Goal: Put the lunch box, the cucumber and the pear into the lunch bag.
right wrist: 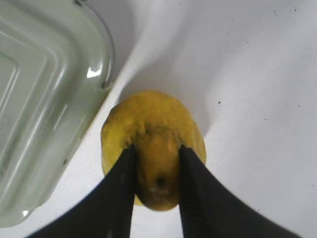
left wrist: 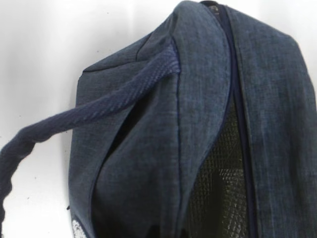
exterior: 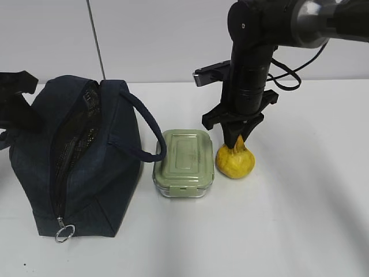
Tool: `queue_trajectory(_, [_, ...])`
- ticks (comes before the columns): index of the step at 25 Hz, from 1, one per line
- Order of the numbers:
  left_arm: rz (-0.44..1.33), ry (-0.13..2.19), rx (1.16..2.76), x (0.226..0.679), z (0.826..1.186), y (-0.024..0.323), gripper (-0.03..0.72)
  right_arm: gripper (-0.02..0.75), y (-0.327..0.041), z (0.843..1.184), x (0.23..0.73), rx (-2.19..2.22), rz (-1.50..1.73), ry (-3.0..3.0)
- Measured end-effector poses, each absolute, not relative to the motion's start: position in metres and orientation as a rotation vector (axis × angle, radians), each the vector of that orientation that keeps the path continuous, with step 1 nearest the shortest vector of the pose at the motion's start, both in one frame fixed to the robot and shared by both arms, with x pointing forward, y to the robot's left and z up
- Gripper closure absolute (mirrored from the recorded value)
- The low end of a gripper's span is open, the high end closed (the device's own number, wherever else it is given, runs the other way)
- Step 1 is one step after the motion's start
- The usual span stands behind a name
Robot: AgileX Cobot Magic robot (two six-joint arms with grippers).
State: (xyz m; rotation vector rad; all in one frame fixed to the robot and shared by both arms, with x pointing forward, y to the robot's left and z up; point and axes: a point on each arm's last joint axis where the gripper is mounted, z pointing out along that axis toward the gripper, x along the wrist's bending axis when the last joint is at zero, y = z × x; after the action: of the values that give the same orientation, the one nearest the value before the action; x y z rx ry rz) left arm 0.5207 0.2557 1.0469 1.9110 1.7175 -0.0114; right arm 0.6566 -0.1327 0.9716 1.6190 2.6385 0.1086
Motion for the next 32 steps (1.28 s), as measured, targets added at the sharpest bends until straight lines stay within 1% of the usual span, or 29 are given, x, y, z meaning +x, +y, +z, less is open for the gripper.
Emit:
queue_trajectory(3, [-0.011,1.718,1.911,0.521,1.047,0.256,0.703,0.537,-0.134,0.983,0.654,1.609,0.139,2.625])
queue_trajectory(7, [-0.01,1.717,1.912,0.521,1.047,0.256,0.703,0.538,-0.136,1.033,0.645,1.553,0.295,2.577])
queue_trajectory(10, [-0.009,1.717,1.913,0.521,1.047,0.256,0.703,0.539,-0.129,1.08,0.633,1.504,0.541,2.584])
queue_trajectory(13, [-0.009,1.717,1.913,0.521,1.047,0.256,0.704,0.54,-0.114,1.121,0.62,1.411,0.892,2.65])
queue_trajectory(15, [-0.009,1.717,1.913,0.521,1.047,0.256,0.704,0.54,-0.101,1.141,0.613,1.326,1.124,2.695])
queue_trajectory(17, [-0.009,1.717,1.913,0.521,1.047,0.256,0.704,0.54,-0.087,1.152,0.605,1.233,1.272,2.737])
queue_trajectory(21, [-0.01,1.717,1.913,0.521,1.047,0.256,0.704,0.54,-0.052,1.156,0.584,1.047,1.358,2.828])
queue_trajectory(24, [-0.01,1.717,1.914,0.521,1.047,0.256,0.704,0.54,-0.026,1.146,0.574,0.966,1.359,2.887])
queue_trajectory(28, [-0.005,1.719,1.918,0.521,1.047,0.257,0.704,0.541,-0.003,1.12,0.574,0.943,1.308,2.961])
queue_trajectory(32, [-0.006,1.718,1.917,0.521,1.047,0.256,0.704,0.541,0.01,1.088,0.583,0.978,1.231,3.014])
